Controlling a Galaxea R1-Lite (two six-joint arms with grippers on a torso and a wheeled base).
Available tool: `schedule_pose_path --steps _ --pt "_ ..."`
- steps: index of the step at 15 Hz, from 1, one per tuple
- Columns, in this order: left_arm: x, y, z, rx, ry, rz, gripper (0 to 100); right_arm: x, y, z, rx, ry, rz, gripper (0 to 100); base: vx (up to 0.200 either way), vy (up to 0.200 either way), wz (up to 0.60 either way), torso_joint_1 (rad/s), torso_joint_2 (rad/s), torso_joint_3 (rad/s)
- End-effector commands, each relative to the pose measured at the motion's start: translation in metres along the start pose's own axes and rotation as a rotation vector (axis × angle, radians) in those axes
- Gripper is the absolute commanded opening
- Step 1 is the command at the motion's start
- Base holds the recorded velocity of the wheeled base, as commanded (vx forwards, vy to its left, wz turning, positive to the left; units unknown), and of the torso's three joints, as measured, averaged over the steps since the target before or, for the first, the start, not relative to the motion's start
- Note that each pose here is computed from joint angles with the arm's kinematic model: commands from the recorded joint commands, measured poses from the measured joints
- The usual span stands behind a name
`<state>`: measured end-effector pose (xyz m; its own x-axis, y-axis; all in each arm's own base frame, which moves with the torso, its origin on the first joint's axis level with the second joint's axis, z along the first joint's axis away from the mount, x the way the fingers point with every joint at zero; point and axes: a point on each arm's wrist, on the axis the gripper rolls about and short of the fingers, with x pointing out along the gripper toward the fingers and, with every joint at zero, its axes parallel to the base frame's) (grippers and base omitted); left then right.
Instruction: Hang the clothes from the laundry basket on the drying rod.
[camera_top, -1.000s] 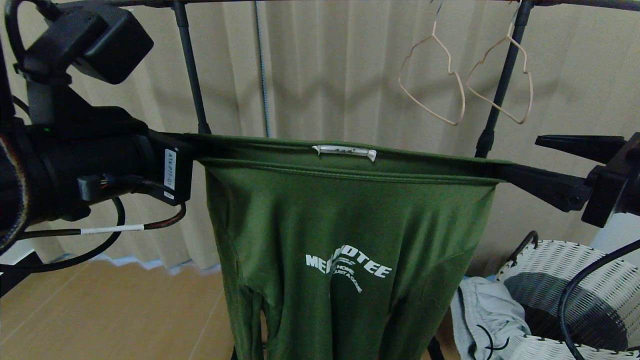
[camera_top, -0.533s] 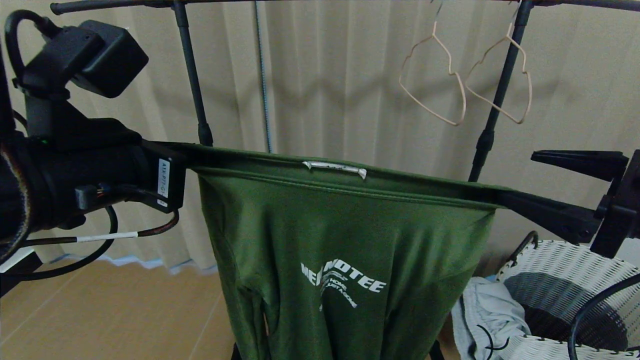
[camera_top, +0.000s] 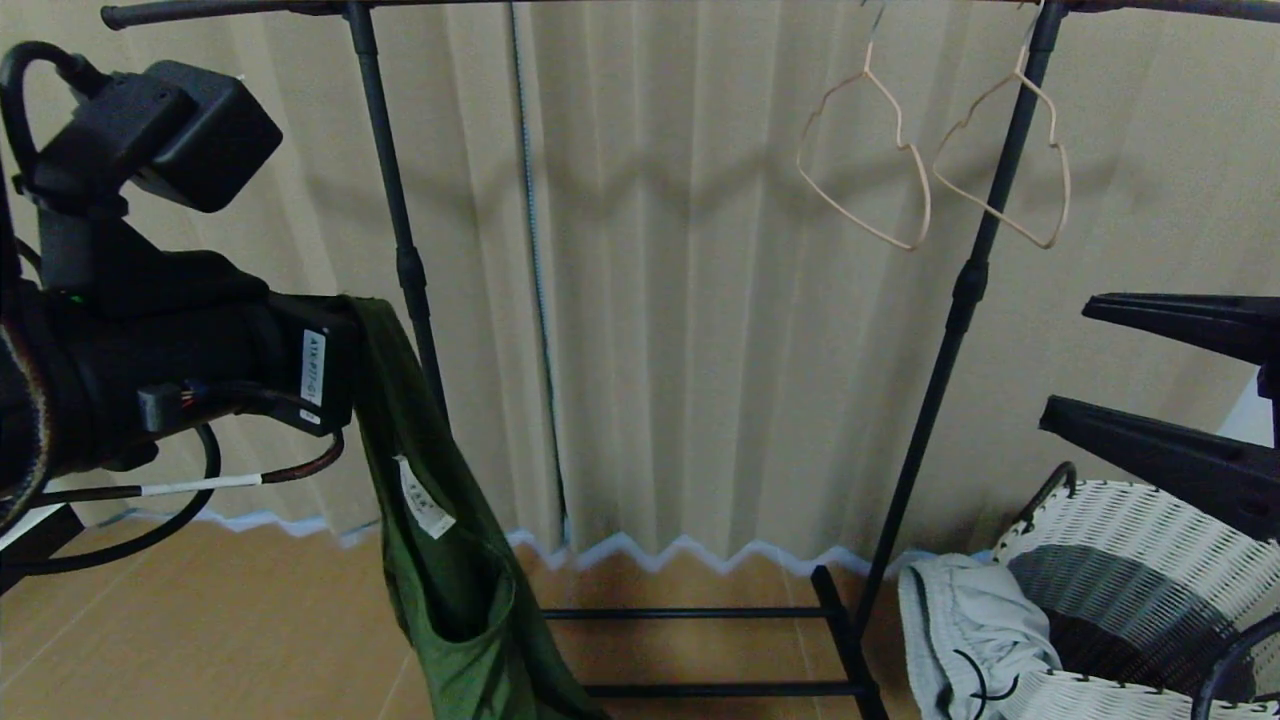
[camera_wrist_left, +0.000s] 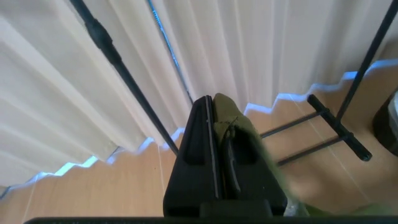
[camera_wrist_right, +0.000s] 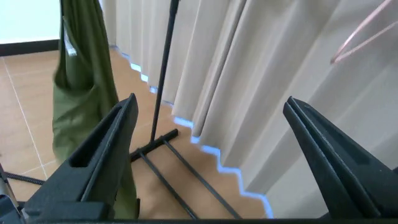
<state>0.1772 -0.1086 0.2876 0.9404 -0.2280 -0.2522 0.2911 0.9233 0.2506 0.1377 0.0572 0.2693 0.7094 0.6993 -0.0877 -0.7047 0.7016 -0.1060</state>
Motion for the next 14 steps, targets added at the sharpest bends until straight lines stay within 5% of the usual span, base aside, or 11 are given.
schedule_pose_path --steps 1,3,6,9,14 --pt "0.0 -0.001 -0.002 0.002 0.006 -0.006 0 -0.002 0.001 0.0 -0.003 -0.007 0.005 100 0.0 0.0 0.0 0.0 0.0 0.0" --pt "-0.01 0.003 -0.004 -0.004 -0.011 -0.002 0 -0.002 -0.001 -0.005 0.004 0.023 -0.032 100 0.0 0.0 0.0 0.0 0.0 0.0" --pt "-0.034 0.024 -0.02 -0.027 -0.016 0.073 0 -0.004 -0.009 -0.016 0.008 0.092 -0.265 100 0.0 0.0 0.0 0.0 0.0 0.0" --pt "-0.056 0.034 -0.047 -0.066 -0.009 0.083 0 -0.004 -0.013 -0.023 -0.024 0.133 -0.381 100 0.0 0.0 0.0 0.0 0.0 0.0" --pt "-0.095 0.039 -0.059 -0.099 -0.133 0.038 0 -0.02 -0.017 -0.026 -0.07 0.099 -0.468 100 0.0 0.0 0.0 0.0 0.0 0.0"
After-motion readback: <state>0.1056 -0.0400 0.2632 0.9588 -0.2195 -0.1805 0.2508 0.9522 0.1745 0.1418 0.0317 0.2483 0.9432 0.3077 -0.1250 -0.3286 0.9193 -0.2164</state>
